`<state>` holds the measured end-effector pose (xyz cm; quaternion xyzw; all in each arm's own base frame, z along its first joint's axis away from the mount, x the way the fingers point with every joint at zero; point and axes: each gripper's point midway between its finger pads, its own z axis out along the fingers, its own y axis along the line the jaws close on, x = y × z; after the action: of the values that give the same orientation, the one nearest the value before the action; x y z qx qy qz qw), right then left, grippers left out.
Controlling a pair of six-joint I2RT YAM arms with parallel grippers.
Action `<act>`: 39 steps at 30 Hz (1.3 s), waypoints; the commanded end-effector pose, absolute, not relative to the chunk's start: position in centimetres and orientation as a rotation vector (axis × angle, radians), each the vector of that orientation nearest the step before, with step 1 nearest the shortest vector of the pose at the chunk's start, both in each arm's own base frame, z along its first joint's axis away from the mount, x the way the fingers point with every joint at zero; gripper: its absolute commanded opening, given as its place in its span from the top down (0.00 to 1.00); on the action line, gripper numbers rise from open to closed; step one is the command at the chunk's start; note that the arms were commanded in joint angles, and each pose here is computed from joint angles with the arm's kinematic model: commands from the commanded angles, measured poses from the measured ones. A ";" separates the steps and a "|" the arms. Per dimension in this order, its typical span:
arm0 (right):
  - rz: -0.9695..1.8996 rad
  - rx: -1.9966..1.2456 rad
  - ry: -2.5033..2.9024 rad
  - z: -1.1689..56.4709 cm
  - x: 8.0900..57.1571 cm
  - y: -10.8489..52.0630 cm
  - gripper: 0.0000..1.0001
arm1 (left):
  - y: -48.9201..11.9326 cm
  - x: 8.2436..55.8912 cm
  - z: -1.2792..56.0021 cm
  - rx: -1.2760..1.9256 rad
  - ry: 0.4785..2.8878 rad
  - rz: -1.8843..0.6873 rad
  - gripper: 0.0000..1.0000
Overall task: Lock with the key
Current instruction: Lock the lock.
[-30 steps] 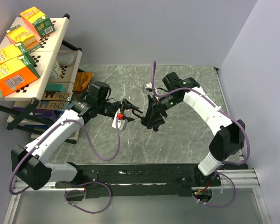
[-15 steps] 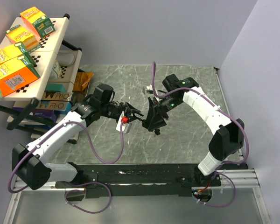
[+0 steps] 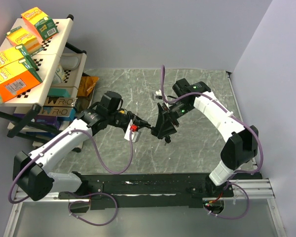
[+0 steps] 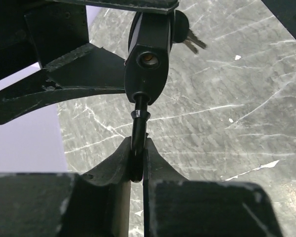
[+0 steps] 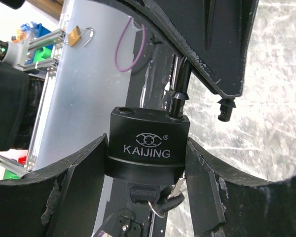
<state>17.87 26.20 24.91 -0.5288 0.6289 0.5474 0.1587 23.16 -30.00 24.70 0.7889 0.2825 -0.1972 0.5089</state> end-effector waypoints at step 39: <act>0.919 -1.245 1.471 31.5 23.6 19.4 0.14 | -30.5 25.0 34.8 1.479 1.066 -0.895 0.99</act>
<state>23.75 19.11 31.25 -0.4903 0.6274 0.3732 0.4761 26.72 -30.15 29.87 0.6076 0.5172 -0.3557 0.4866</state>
